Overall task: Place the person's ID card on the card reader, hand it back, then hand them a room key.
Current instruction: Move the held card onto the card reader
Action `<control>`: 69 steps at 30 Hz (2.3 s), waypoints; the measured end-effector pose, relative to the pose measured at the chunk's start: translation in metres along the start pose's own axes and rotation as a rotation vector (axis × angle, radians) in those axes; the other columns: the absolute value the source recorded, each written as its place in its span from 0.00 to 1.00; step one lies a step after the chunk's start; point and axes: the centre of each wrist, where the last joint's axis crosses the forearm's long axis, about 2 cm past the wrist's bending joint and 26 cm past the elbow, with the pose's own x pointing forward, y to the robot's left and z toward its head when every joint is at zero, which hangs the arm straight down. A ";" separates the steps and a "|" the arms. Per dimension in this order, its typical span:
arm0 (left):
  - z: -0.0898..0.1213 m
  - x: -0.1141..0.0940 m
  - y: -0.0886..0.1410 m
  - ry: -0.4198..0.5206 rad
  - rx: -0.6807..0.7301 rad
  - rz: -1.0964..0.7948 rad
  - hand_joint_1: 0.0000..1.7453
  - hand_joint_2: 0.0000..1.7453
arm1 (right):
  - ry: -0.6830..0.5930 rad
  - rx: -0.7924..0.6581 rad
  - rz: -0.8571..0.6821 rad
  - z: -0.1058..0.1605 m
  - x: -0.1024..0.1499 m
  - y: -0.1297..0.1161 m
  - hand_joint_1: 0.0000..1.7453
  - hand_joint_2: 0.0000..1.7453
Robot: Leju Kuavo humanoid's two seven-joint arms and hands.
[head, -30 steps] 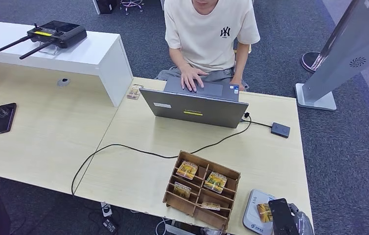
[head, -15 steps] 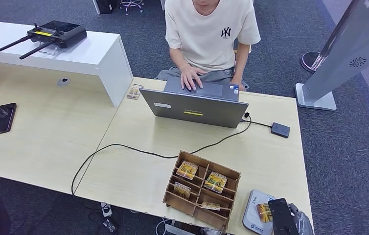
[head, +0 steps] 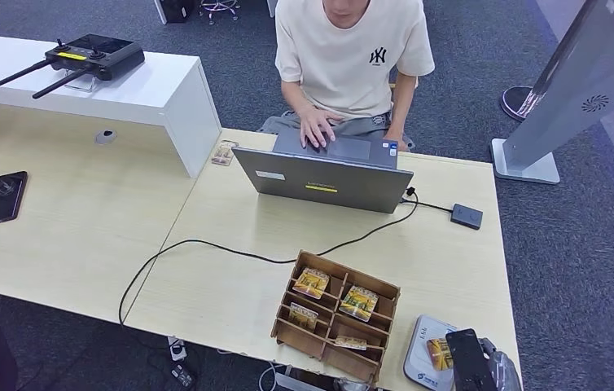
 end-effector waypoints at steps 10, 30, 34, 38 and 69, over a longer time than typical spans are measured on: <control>0.000 0.000 0.000 0.001 0.000 0.002 0.00 0.00 | -0.005 0.000 0.006 -0.001 0.001 0.000 1.00 1.00; 0.000 0.000 0.000 -0.002 0.002 -0.003 0.00 0.00 | -0.006 0.008 0.010 -0.001 0.002 0.000 1.00 1.00; 0.000 0.000 0.000 -0.001 0.002 -0.001 0.00 0.00 | -0.007 0.009 0.011 -0.001 0.002 0.000 1.00 1.00; 0.000 0.000 0.000 -0.001 0.001 -0.001 0.00 0.00 | -0.007 0.009 0.009 -0.001 0.002 0.001 1.00 1.00; 0.004 0.011 -0.005 0.002 0.002 0.049 0.00 0.00 | -0.310 -0.260 -0.109 0.017 0.042 -0.022 1.00 1.00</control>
